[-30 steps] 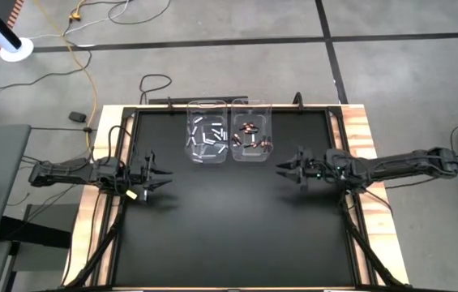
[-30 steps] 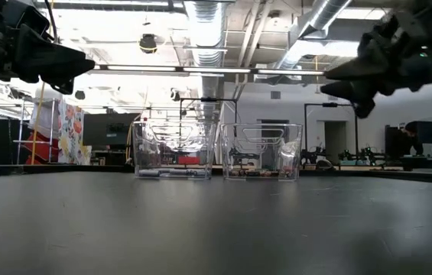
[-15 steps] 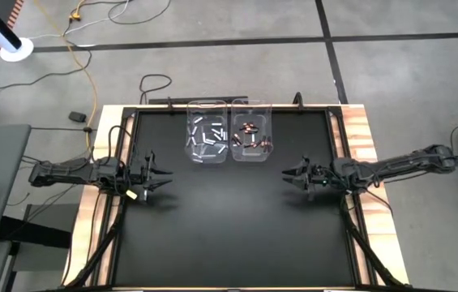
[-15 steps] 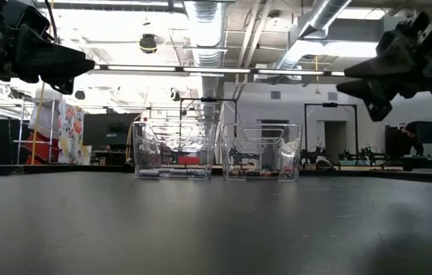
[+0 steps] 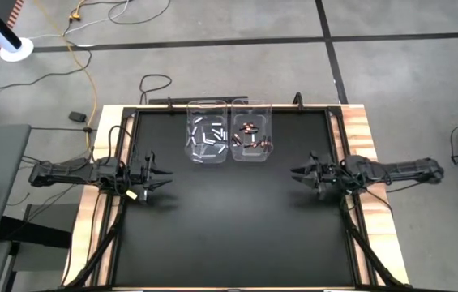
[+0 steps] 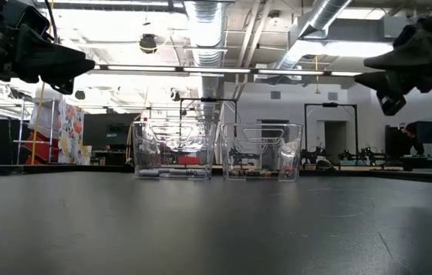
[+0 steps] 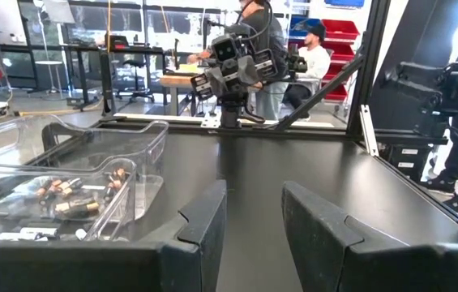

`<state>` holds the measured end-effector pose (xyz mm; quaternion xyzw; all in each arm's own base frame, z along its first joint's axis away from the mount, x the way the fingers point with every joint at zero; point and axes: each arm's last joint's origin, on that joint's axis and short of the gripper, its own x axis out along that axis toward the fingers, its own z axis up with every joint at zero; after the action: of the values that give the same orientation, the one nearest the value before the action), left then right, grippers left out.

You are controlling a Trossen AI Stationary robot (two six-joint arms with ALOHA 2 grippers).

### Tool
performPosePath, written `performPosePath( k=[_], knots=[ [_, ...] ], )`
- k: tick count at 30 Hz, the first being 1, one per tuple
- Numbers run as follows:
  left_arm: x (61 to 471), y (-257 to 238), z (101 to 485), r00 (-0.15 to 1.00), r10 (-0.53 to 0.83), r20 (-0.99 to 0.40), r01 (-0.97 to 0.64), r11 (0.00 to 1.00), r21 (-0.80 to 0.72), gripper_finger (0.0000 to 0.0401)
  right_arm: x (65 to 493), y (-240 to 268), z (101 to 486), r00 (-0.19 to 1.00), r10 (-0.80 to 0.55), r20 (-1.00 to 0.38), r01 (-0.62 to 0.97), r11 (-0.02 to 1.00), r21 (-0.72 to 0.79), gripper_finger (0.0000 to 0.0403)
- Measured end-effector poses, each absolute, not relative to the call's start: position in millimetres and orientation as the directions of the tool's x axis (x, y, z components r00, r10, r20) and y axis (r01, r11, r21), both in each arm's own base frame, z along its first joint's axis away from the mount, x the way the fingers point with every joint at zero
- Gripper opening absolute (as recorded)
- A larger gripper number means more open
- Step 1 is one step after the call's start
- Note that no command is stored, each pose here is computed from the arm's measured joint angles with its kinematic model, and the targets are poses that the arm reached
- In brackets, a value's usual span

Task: Sort batteries
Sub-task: Return to Home Position

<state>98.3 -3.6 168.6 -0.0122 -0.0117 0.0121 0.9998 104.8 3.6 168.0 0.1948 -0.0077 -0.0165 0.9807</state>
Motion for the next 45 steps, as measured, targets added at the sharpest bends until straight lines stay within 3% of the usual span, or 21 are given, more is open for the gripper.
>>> performPosePath(
  k=[5, 13, 32, 45],
  knots=[
    [98.2, -3.6, 168.6, 0.999, 0.025, 0.023, -0.024, 0.999, -0.025, 0.0118, 96.9, 5.9, 169.3, 0.999, 0.011, 0.042, -0.025, 0.937, 0.349, 0.0164],
    [98.3, -3.6, 168.6, 0.999, 0.024, 0.023, -0.023, 0.999, -0.025, 0.0118, 101.9, 6.9, 161.9, 0.998, 0.023, -0.054, -0.010, 0.973, 0.232, 0.0164],
    [98.3, -3.5, 168.7, 0.999, 0.026, 0.023, -0.025, 0.999, -0.025, 0.0118, 107.7, 7.4, 152.3, 0.986, 0.022, -0.167, 0.016, 0.975, 0.220, 0.0164],
    [98.3, -3.5, 168.6, 0.999, 0.027, 0.023, -0.027, 0.999, -0.025, 0.0118, 108.0, 7.4, 151.8, 0.985, 0.021, -0.173, 0.017, 0.975, 0.219, 0.0164]
  ],
)
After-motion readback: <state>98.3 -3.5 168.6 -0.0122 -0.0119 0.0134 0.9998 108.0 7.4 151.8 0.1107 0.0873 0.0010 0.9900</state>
